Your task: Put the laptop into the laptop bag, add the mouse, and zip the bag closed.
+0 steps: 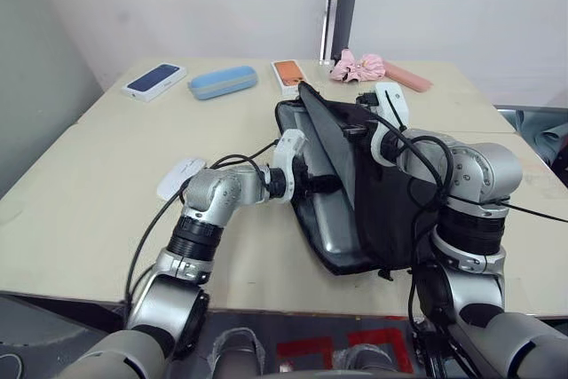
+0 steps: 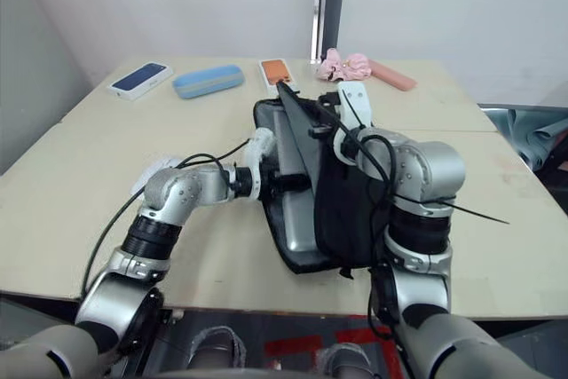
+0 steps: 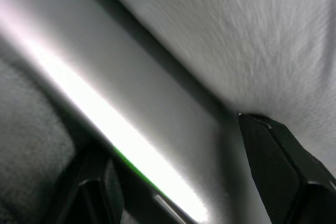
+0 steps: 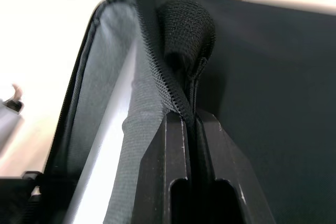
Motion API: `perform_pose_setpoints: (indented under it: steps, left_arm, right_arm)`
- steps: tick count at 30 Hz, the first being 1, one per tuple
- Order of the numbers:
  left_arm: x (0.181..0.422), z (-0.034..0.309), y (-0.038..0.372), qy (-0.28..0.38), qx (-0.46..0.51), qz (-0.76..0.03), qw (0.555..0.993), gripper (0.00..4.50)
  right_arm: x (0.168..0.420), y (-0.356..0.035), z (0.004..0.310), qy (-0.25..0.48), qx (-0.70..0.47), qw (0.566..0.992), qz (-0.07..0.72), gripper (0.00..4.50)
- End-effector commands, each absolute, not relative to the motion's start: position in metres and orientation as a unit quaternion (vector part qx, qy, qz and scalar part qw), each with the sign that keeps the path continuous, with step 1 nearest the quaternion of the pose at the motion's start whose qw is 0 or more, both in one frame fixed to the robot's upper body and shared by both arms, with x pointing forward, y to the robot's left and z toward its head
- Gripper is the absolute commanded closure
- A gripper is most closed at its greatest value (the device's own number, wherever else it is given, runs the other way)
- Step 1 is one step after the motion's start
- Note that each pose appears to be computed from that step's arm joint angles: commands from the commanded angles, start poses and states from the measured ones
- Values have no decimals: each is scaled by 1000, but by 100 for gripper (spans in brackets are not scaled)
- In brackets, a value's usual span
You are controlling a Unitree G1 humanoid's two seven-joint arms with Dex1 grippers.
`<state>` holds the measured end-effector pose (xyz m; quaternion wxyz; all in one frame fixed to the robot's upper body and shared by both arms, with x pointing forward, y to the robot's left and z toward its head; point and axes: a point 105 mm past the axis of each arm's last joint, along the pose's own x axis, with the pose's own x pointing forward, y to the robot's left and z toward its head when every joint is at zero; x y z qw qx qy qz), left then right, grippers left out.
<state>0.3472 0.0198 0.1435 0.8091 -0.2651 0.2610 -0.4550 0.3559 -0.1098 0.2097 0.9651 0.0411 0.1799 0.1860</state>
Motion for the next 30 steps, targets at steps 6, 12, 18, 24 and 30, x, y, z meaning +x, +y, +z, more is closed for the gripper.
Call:
perform_pose_setpoints:
  steps: [6, 12, 18, 24, 30]
  left_arm:
    - [368, 175, 41, 201, -356, -410, 815, 4]
    - [360, 173, 28, 229, -343, -425, 806, 4]
    - [354, 180, 35, 234, -332, -446, 798, 4]
    - [354, 198, 74, 224, -342, -442, 798, 4]
    - [327, 214, 120, 206, -302, -469, 804, 4]
  right_arm:
    - [356, -119, 199, 202, 38, 964, 168, 450]
    - [356, -119, 201, 202, 38, 964, 169, 450]
    - [357, -122, 201, 202, 37, 965, 165, 450]
    - [358, -127, 203, 200, 33, 966, 160, 450]
    - [363, -141, 201, 202, 26, 969, 143, 450]
